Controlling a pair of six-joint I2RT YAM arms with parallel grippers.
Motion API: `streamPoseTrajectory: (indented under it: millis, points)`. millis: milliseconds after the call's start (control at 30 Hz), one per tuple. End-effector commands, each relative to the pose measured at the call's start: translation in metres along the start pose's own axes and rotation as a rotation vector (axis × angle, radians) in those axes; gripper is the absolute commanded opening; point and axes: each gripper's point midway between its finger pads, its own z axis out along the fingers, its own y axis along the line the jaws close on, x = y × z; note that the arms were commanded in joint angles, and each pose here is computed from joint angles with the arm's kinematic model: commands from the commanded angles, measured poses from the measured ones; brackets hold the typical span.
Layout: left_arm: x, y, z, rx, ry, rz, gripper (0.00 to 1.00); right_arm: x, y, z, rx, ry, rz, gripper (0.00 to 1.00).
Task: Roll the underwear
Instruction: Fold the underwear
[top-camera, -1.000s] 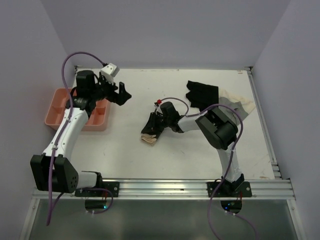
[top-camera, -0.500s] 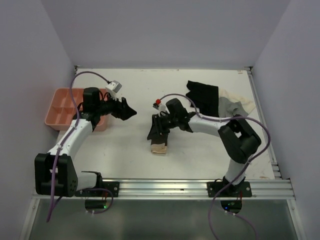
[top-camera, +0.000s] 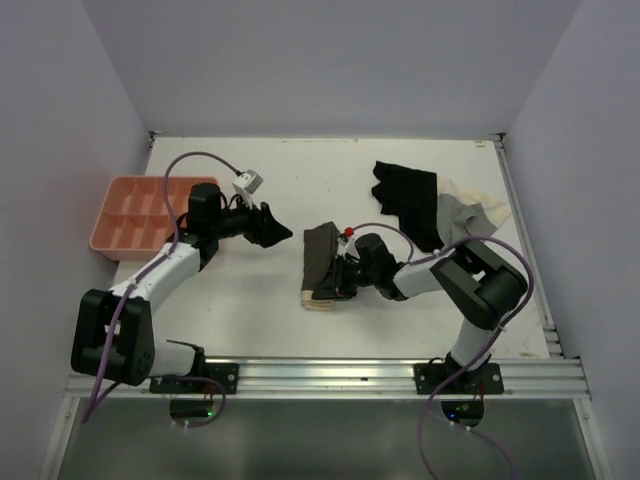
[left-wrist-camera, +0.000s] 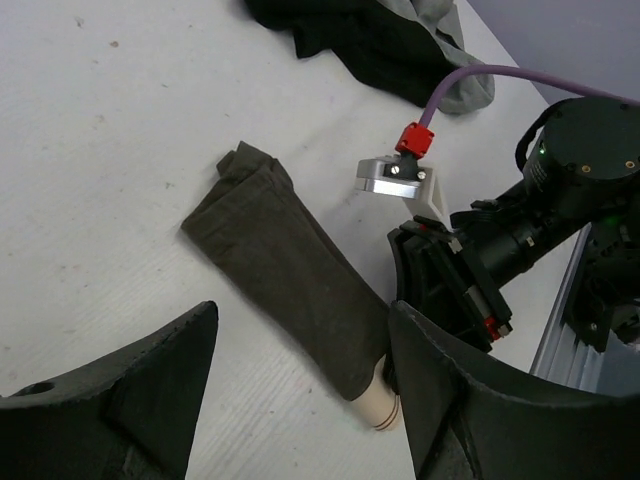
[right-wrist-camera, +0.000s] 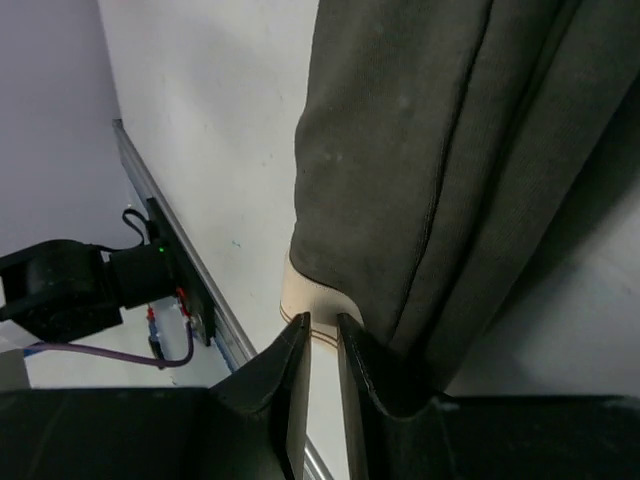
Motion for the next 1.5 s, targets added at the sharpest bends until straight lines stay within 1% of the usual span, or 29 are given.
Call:
streamPoseTrajectory:
  millis: [0, 67, 100, 133, 167, 233, 267, 300, 333, 433, 467, 500, 533, 600, 633, 733, 800, 900, 933, 967, 1000, 1033, 1133, 1167, 1200, 1233, 1267, 1300, 1467]
  points:
    - [0.001, -0.008, 0.017, 0.037, -0.009, -0.007, 0.72, -0.020, 0.001, 0.013, -0.054, -0.103, 0.045, 0.22]
    - [0.008, -0.011, 0.026, 0.055, 0.003, -0.021, 0.67, -0.014, -0.006, 0.016, -0.077, -0.111, 0.069, 0.19]
    - [0.017, -0.016, 0.031, 0.071, 0.020, -0.043, 0.64, -0.003, -0.018, 0.019, -0.065, -0.079, 0.104, 0.19]
    - [0.017, -0.019, 0.035, 0.085, 0.013, -0.040, 0.61, 0.000, -0.021, 0.020, -0.068, -0.070, 0.135, 0.18]
    - [0.026, -0.018, 0.040, 0.099, 0.039, -0.065, 0.54, 0.007, -0.024, 0.019, -0.072, -0.058, 0.148, 0.17]
    - [0.042, -0.026, 0.052, 0.153, 0.087, -0.098, 0.44, 0.011, -0.021, 0.015, -0.104, -0.054, 0.152, 0.17]
    - [0.048, -0.033, 0.054, 0.191, 0.107, -0.122, 0.36, 0.012, -0.020, 0.014, -0.109, -0.050, 0.148, 0.17]
    - [0.054, -0.037, 0.058, 0.214, 0.120, -0.127, 0.34, 0.013, -0.018, 0.013, -0.113, -0.047, 0.144, 0.17]
    - [0.066, -0.037, 0.062, 0.236, 0.151, -0.158, 0.25, 0.012, -0.012, 0.010, -0.129, -0.048, 0.131, 0.17]
    - [0.079, -0.041, 0.070, 0.278, 0.187, -0.199, 0.12, 0.010, -0.005, 0.008, -0.132, -0.035, 0.107, 0.17]
    - [0.090, -0.037, 0.075, 0.276, 0.216, -0.227, 0.06, 0.010, -0.004, 0.008, -0.126, -0.025, 0.105, 0.17]
    - [0.090, -0.035, 0.080, 0.278, 0.219, -0.236, 0.03, 0.010, -0.004, 0.007, -0.122, -0.024, 0.104, 0.17]
    - [0.100, -0.029, 0.086, 0.269, 0.242, -0.276, 0.00, 0.007, 0.001, 0.006, -0.129, -0.030, 0.086, 0.17]
    - [0.111, -0.021, 0.093, 0.251, 0.267, -0.308, 0.00, 0.008, 0.002, 0.004, -0.118, -0.015, 0.086, 0.17]
    - [0.126, -0.011, 0.098, 0.222, 0.297, -0.345, 0.00, 0.007, 0.005, 0.003, -0.120, -0.014, 0.069, 0.17]
    - [0.148, 0.002, 0.106, 0.194, 0.355, -0.403, 0.00, 0.008, 0.005, 0.000, -0.090, 0.006, 0.045, 0.16]
    - [0.148, -0.001, 0.106, 0.221, 0.357, -0.409, 0.00, 0.012, 0.005, -0.004, -0.072, 0.026, 0.030, 0.16]
    - [0.127, -0.020, 0.097, 0.303, 0.309, -0.348, 0.00, 0.010, 0.013, -0.009, -0.074, 0.040, -0.012, 0.15]
    - [0.108, -0.031, 0.091, 0.342, 0.269, -0.289, 0.00, 0.008, 0.019, -0.011, -0.081, 0.034, -0.030, 0.15]
    - [0.097, -0.037, 0.089, 0.357, 0.248, -0.260, 0.00, 0.009, 0.019, -0.014, -0.070, 0.045, -0.030, 0.15]
    - [0.079, -0.044, 0.085, 0.368, 0.209, -0.216, 0.00, 0.005, 0.031, -0.019, -0.097, 0.037, -0.072, 0.15]
    - [0.066, -0.047, 0.085, 0.374, 0.185, -0.187, 0.02, 0.005, 0.033, -0.023, -0.090, 0.040, -0.072, 0.15]
    - [0.038, -0.048, 0.093, 0.363, 0.136, -0.142, 0.04, -0.008, 0.049, -0.032, -0.085, -0.010, -0.128, 0.16]
    - [0.033, -0.047, 0.097, 0.357, 0.131, -0.141, 0.04, -0.009, 0.046, -0.035, -0.055, -0.009, -0.124, 0.16]
    - [0.037, -0.040, 0.104, 0.342, 0.144, -0.163, 0.04, -0.018, 0.050, -0.038, -0.041, -0.047, -0.144, 0.16]
    - [0.029, -0.036, 0.111, 0.331, 0.134, -0.167, 0.04, -0.023, 0.049, -0.039, -0.029, -0.067, -0.148, 0.16]
    - [0.029, -0.033, 0.116, 0.326, 0.138, -0.180, 0.04, -0.028, 0.048, -0.040, -0.017, -0.088, -0.153, 0.16]
    - [0.032, -0.026, 0.125, 0.315, 0.151, -0.219, 0.04, -0.037, 0.047, -0.039, -0.001, -0.113, -0.153, 0.15]
    - [0.037, -0.015, 0.147, 0.331, 0.151, -0.281, 0.04, -0.057, 0.030, -0.027, 0.020, -0.147, -0.117, 0.11]
